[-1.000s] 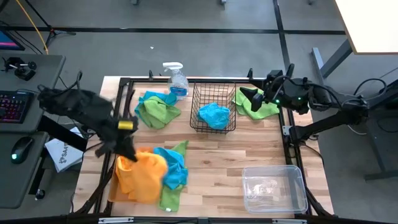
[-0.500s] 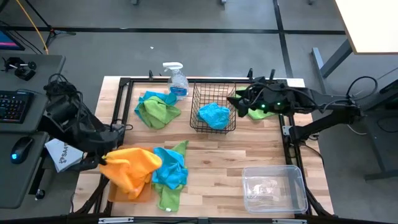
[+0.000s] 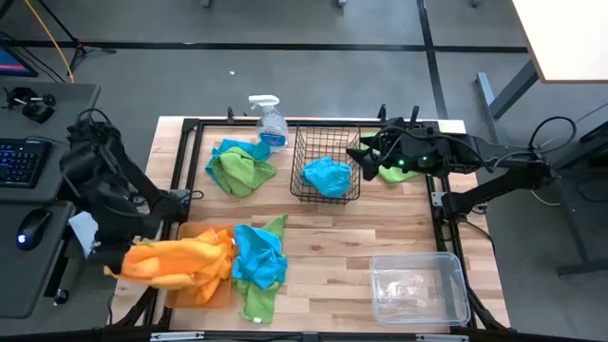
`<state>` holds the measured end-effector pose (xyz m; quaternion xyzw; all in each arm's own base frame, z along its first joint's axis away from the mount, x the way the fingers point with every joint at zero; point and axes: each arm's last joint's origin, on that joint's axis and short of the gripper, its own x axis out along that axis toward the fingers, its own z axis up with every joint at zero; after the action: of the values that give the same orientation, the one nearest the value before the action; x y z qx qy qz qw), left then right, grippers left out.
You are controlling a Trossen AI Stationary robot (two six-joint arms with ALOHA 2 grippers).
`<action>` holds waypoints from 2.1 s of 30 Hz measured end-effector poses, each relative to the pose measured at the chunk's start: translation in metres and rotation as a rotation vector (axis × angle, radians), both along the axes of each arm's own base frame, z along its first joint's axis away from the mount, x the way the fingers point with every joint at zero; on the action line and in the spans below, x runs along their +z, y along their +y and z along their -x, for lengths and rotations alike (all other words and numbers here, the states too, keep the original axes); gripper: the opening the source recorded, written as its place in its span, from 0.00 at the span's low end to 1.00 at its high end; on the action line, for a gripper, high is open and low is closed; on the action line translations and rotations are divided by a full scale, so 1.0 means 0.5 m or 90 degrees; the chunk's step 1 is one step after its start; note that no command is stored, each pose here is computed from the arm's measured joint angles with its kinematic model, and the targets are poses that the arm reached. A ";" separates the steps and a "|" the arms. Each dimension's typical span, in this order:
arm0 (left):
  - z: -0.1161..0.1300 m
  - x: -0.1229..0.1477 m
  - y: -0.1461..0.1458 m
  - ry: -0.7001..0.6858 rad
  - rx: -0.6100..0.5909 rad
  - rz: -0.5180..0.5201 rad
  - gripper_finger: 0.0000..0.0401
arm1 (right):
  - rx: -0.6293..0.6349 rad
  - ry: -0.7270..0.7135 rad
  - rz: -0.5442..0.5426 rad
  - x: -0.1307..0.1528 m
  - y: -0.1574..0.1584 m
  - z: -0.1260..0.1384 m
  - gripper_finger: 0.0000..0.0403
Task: Sort microfiber towel by color & place in baskets
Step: Put the orange towel into the orange bin
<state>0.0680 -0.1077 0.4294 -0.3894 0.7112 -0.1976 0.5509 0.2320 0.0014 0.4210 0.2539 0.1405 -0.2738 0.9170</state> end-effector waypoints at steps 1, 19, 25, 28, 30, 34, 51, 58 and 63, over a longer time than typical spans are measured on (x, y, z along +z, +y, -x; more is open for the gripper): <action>-0.003 0.010 0.000 -0.029 0.015 0.015 0.00 | 0.002 0.002 0.003 0.000 0.000 0.000 0.75; -0.140 -0.040 -0.032 -0.430 0.118 -0.351 0.00 | 0.028 0.019 0.056 0.006 0.000 0.008 0.75; -0.125 -0.142 -0.035 -0.324 0.138 -0.403 0.00 | 0.030 0.032 0.057 0.003 0.000 0.010 0.75; -0.095 -0.189 -0.041 -0.298 0.168 -0.360 0.00 | 0.031 0.039 0.057 0.001 -0.001 0.011 0.75; -0.076 -0.218 -0.039 -0.291 0.191 -0.337 0.00 | 0.031 0.039 0.057 0.001 -0.001 0.012 0.75; -0.045 -0.287 -0.015 -0.220 0.218 -0.370 0.00 | 0.031 0.042 0.057 0.001 -0.001 0.012 0.75; -0.043 -0.429 -0.022 -0.086 0.085 -0.553 0.00 | 0.002 0.031 0.037 0.000 -0.002 0.013 0.75; -0.071 -0.448 -0.051 -0.151 0.047 -0.539 0.00 | -0.007 0.023 0.024 0.000 -0.002 0.013 0.75; -0.070 -0.493 -0.052 -0.118 0.021 -0.574 0.00 | -0.018 0.021 0.026 0.001 -0.003 0.014 0.75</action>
<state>0.1030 -0.1336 0.1831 -0.1028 0.6673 0.1065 0.7299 0.2252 -0.0003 0.4213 0.2329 0.1462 -0.2937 0.9155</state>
